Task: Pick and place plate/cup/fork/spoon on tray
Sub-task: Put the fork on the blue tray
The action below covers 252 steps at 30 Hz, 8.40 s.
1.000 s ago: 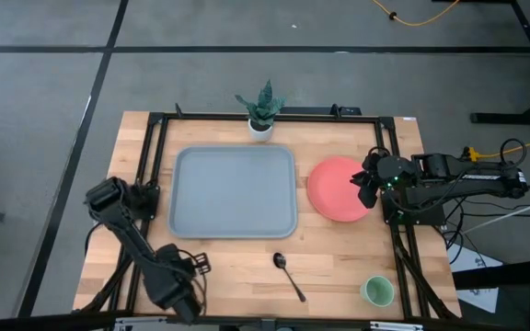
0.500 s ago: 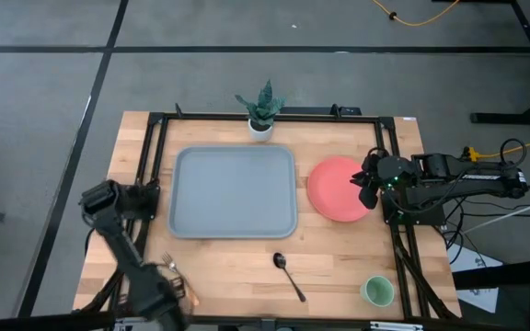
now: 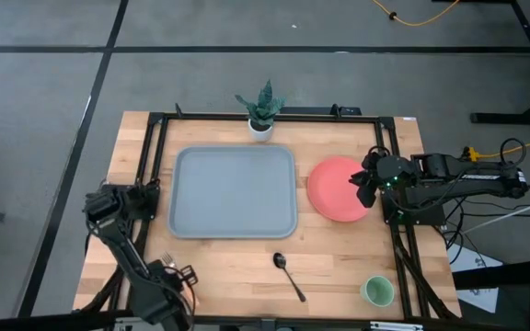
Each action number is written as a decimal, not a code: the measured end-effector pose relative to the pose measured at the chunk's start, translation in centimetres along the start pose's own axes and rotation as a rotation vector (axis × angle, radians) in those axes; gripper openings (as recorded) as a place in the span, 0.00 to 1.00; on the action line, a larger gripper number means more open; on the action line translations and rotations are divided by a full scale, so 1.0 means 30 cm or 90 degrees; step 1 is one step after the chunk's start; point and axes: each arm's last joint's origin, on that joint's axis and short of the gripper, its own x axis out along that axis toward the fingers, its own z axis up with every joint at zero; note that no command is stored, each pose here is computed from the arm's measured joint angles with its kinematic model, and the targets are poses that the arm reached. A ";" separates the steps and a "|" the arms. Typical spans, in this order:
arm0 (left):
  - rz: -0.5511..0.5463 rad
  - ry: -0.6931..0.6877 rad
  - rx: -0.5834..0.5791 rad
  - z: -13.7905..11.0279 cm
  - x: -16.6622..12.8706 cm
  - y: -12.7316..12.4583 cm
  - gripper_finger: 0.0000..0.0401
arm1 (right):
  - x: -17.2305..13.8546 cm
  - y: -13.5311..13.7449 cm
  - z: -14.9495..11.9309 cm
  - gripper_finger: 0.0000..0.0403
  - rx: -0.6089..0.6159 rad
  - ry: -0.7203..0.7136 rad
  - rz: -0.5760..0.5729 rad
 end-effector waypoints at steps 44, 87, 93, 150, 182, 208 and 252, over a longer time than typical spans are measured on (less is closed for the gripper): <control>0.030 -0.017 -0.012 0.052 -0.029 -0.255 0.28 | 0.005 0.000 -0.003 0.21 -0.056 0.013 -0.006; 0.088 0.012 -0.124 -0.043 0.060 -0.233 0.28 | 0.005 0.000 -0.002 0.21 -0.034 0.010 -0.005; 0.076 0.035 -0.101 -0.062 0.061 -0.195 0.28 | 0.005 0.000 -0.002 0.21 -0.034 0.009 -0.005; 0.044 0.005 -0.078 -0.123 0.160 -0.166 0.28 | 0.005 0.001 -0.002 0.21 -0.003 0.013 0.001; -0.004 -0.004 -0.070 -0.116 0.073 -0.218 0.10 | 0.005 0.001 -0.002 0.21 -0.002 0.012 0.000; -0.232 -0.245 0.102 0.244 -0.148 -0.722 0.10 | 0.005 0.002 -0.001 0.21 -0.005 0.011 0.000; -0.367 -0.023 0.296 0.305 0.074 -1.283 0.10 | 0.004 0.002 -0.002 0.21 -0.032 0.012 0.001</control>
